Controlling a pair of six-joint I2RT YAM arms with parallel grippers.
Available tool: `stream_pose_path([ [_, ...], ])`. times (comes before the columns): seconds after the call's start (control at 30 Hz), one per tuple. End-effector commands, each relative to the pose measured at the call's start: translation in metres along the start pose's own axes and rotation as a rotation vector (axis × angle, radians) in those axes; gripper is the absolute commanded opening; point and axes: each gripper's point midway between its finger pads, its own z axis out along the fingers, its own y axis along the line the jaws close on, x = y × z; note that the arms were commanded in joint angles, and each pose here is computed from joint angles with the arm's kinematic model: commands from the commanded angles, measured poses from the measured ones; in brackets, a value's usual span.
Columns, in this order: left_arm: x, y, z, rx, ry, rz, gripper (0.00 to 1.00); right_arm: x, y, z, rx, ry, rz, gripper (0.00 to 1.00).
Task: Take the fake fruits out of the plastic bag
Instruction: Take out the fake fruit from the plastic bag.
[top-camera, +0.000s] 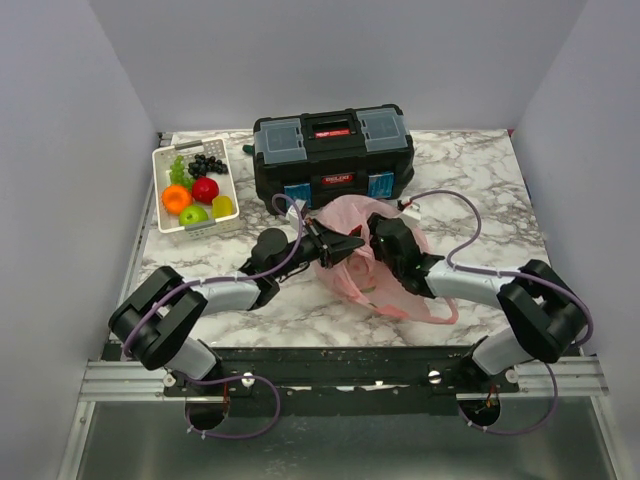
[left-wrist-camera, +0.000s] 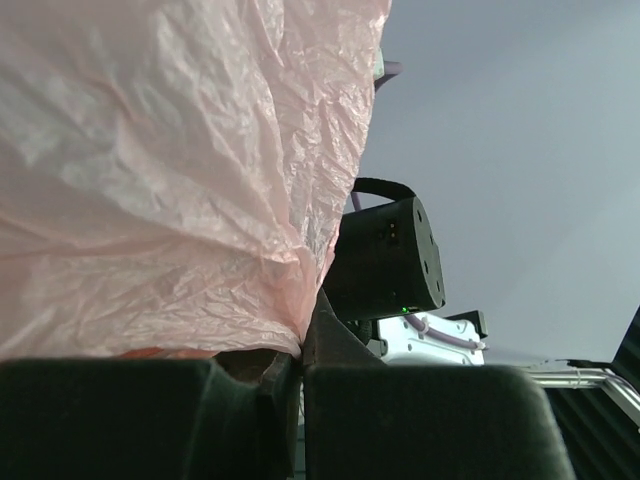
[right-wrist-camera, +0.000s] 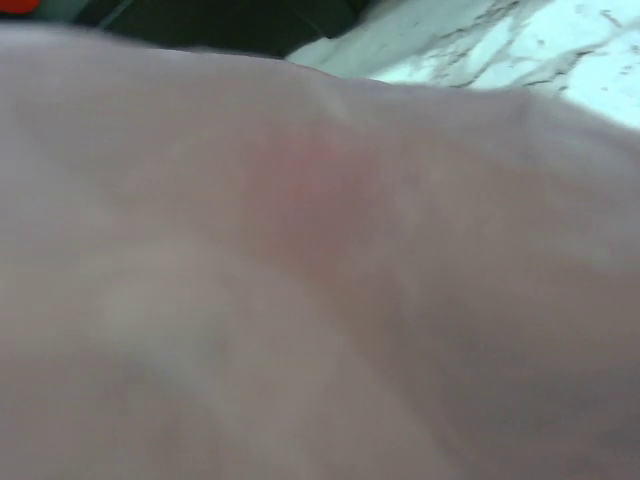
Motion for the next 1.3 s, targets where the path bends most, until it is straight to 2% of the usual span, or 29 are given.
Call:
stream_pose_path([
  [0.0,0.003,0.008,0.0,-0.019,0.031,0.011,0.0,-0.004,0.015,0.011,-0.083,-0.034,0.069,0.71],
  [0.1,0.003,0.012,0.0,-0.028,0.031,0.011,0.0,-0.005,0.011,0.018,-0.088,-0.059,0.101,0.78],
  [0.4,0.005,0.02,-0.003,-0.048,0.042,0.004,0.0,0.003,0.006,0.048,-0.093,-0.034,0.172,0.83],
  [0.63,0.002,0.028,-0.007,-0.067,0.042,-0.002,0.0,0.0,0.012,0.06,-0.136,-0.066,0.203,0.89],
  [0.93,-0.003,0.031,-0.012,-0.076,0.039,-0.003,0.0,-0.011,0.003,0.082,-0.091,-0.103,0.245,0.89],
  [1.17,-0.004,0.035,-0.014,-0.093,0.041,0.005,0.0,-0.011,0.014,0.094,-0.176,-0.098,0.268,0.89],
  [1.27,-0.003,0.037,-0.014,-0.096,0.044,0.004,0.0,-0.013,0.014,0.098,-0.175,-0.112,0.29,0.93],
])
